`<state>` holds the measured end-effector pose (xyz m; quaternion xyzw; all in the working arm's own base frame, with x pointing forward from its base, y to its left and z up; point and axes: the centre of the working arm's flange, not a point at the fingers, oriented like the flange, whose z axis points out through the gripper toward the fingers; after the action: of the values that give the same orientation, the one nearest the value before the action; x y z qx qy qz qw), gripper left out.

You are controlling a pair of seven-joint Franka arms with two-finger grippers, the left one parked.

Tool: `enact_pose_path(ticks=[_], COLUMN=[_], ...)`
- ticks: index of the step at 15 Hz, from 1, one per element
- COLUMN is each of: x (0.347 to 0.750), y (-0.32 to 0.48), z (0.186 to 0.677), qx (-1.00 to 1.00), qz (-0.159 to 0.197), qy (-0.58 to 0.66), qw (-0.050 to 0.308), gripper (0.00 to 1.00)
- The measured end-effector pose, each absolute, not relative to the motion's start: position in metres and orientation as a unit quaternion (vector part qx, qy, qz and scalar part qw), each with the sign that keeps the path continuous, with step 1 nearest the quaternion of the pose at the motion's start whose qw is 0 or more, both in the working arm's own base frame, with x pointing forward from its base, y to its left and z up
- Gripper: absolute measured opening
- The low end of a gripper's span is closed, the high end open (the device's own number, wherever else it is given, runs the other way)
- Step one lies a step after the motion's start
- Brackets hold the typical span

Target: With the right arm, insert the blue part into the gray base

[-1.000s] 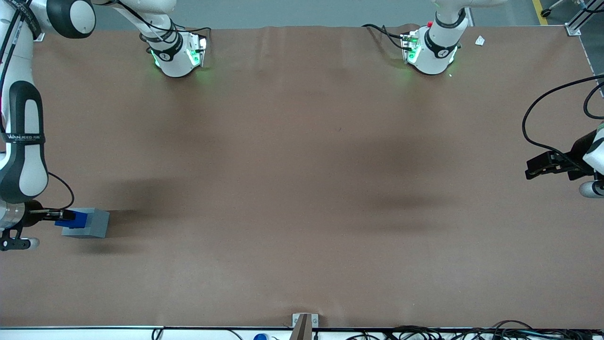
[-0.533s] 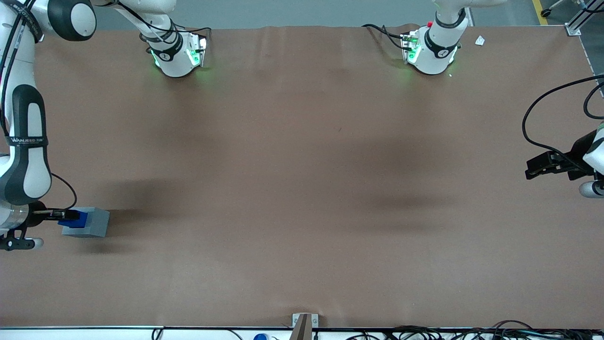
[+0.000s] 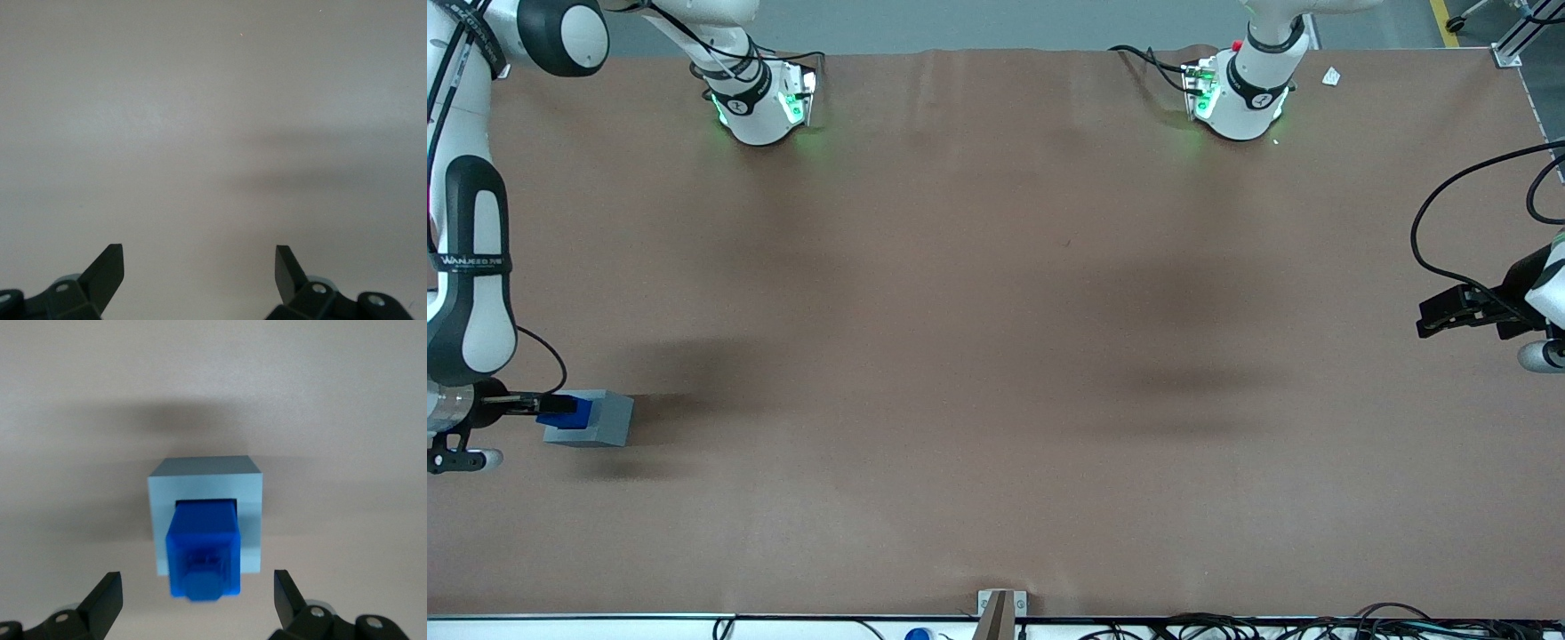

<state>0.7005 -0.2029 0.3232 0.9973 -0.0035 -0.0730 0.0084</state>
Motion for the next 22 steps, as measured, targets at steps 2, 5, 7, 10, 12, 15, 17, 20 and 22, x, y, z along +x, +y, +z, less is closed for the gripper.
enact_pose_path(ticks=[2,5,7,10,12,15,17,20,22], x=[0.700,0.692,0.680,0.665,0.655,0.637,0.622,0.597,0.580], y=[-0.191,-0.166,-0.140,-0.101,-0.081,-0.060,-0.043,-0.005,0.010], z=[0.358,0.434,0.480,0.522,0.542,0.571,0.587,0.608,0.619], qx=[0.997,0.999,0.998,0.998,0.998,0.999,0.999,0.999,0.999], qz=[-0.072,-0.052,-0.053,-0.056,-0.056,-0.047,-0.041,-0.033,-0.029], qy=[0.001,-0.010,-0.017,-0.022,-0.022,-0.016,-0.019,-0.025,-0.019], qw=[0.008,0.010,0.008,0.008,0.004,-0.004,-0.005,-0.005,-0.006], gripper=[1.00,1.00,1.00,1.00,1.00,1.00,1.00,1.00,1.00])
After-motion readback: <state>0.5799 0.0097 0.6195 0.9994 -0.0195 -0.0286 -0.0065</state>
